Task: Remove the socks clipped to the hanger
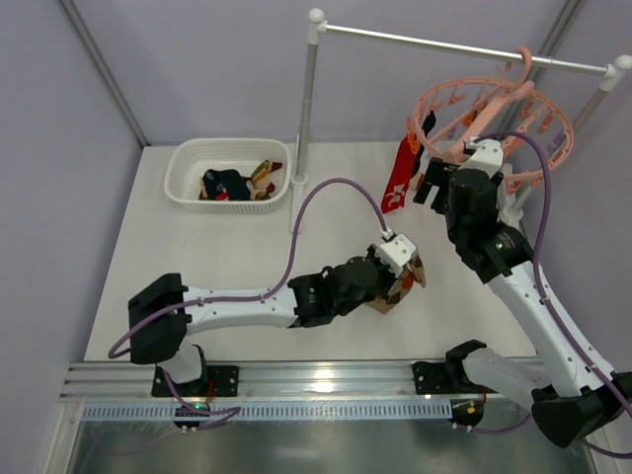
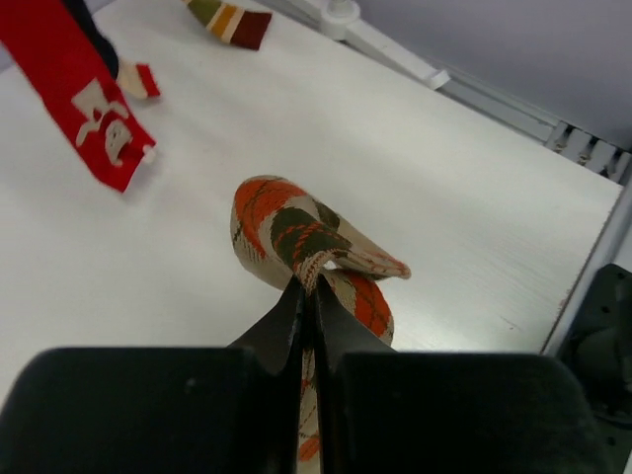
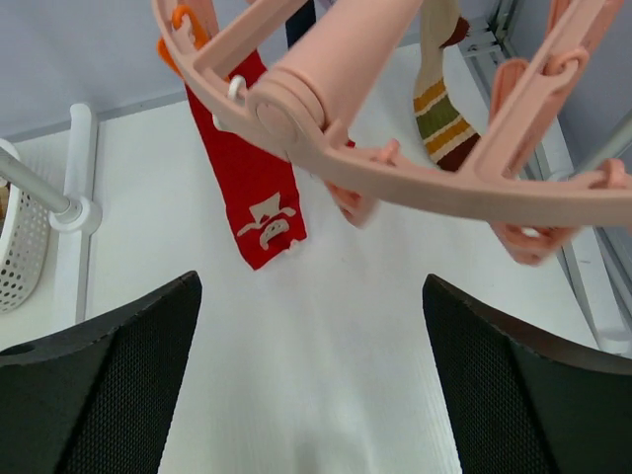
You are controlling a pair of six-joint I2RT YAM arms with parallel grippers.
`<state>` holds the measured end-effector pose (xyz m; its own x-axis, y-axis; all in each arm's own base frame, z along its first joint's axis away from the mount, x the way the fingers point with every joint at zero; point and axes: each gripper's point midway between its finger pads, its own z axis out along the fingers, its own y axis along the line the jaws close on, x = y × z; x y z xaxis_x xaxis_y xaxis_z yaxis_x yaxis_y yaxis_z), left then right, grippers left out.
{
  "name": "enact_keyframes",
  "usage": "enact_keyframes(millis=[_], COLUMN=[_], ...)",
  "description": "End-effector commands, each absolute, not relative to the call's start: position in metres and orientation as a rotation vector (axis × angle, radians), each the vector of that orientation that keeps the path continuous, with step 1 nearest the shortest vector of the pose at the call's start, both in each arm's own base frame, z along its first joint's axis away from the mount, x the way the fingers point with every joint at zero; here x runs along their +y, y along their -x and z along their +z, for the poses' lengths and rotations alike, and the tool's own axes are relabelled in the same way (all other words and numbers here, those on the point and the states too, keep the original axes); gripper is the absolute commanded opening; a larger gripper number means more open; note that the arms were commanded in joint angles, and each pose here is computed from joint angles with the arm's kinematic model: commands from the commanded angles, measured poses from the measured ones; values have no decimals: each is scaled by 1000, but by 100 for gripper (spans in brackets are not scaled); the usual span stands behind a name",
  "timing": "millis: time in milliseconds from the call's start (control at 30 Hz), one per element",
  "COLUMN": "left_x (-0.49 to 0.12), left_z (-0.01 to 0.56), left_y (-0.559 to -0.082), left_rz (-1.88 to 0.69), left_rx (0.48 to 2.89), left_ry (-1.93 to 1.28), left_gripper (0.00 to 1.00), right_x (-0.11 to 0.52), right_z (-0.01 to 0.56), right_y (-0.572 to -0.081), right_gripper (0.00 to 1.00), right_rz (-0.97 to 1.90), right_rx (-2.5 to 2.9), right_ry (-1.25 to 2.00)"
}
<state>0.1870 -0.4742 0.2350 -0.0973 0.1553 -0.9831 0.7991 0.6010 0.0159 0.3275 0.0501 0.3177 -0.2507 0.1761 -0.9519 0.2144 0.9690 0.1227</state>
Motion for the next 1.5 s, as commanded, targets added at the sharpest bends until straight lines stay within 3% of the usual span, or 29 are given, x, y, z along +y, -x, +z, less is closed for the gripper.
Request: enact_keyframes(millis=[0,467,700,1033,1267,1467], left_x=[-443,-296,-167,-40,1,4], left_z=[254,250,301,342,319,290], left_y=[-217,-355,-430,-501,-534,-549], left_rz=[-705,-735,-539,-188,81,148], left_rx=[1630,1787,1721,1628,1632,1666], left_ry=[-647,-239,67,377,437,407], left_gripper=[0,0,0,0,0,0], right_x=[58,70,67,62,59,61], right_z=[326,234,187,174,174,172], right_y=[-324,-312,-300,-297,-296,-298], right_gripper=[93,100,100,100,100,100], right_rz=[39,107,106,158,178,196], right_rx=[1780,1882,1953,1974,1965,1963], right_ry=[-263,-228,-209,-192,-191,-188])
